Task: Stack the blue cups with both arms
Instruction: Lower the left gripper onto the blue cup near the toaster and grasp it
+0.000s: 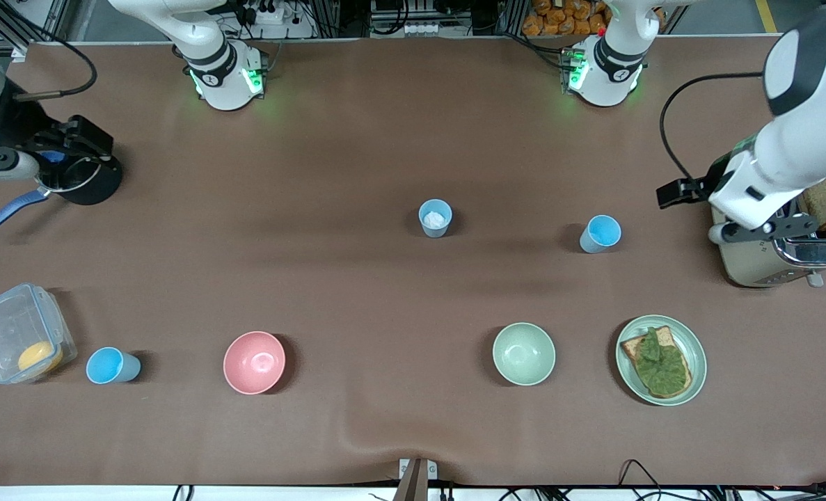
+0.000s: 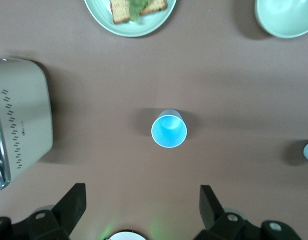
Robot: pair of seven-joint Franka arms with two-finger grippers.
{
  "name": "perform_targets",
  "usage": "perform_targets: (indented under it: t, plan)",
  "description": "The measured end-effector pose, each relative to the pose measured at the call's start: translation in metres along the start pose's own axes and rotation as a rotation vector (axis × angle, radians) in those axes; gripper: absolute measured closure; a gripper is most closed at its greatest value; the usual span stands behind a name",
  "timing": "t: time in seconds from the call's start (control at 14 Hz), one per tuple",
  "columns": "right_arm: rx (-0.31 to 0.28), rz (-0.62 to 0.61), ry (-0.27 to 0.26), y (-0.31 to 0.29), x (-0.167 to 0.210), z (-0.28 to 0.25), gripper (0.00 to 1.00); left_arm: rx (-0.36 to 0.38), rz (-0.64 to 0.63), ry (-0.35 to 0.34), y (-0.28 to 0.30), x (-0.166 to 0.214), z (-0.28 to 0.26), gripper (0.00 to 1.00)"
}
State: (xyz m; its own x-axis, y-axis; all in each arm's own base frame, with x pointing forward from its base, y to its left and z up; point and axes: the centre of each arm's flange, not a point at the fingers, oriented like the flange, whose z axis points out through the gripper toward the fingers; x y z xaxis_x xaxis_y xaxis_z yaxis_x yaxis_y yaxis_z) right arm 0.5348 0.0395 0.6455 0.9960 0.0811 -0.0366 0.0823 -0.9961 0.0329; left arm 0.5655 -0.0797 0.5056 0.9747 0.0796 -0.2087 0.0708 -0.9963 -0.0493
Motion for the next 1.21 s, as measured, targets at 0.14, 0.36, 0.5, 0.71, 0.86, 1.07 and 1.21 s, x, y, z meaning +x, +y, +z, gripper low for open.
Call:
perform_targets:
  t: [0.14,0.36,0.5,0.71,0.86,1.07,1.21]
  plan:
    - [-0.005,-0.017,-0.001,0.015,0.001,0.002,0.0,0.001,0.007,-0.027,0.005,0.011,0.02,0.0]
    - [-0.003,-0.016,-0.006,0.04,0.001,0.006,0.0,-0.023,0.025,-0.048,0.019,0.024,0.048,0.0]
    - [-0.006,-0.028,0.028,0.068,0.003,0.005,0.0,-0.078,0.051,-0.017,0.032,0.03,0.075,0.0]
    - [0.024,0.018,0.052,0.125,-0.003,0.013,0.0,-0.09,0.104,0.035,0.055,0.026,0.152,0.0]
    - [0.036,0.052,0.053,0.148,-0.007,0.016,0.0,-0.084,0.132,0.034,0.064,0.015,0.193,0.0]
    - [0.044,0.062,0.054,0.152,-0.009,0.017,0.0,-0.069,0.209,0.032,0.069,0.009,0.203,0.0]
    - [0.05,0.05,0.043,0.146,-0.008,0.017,0.0,-0.067,0.216,0.04,0.069,0.009,0.199,0.0]
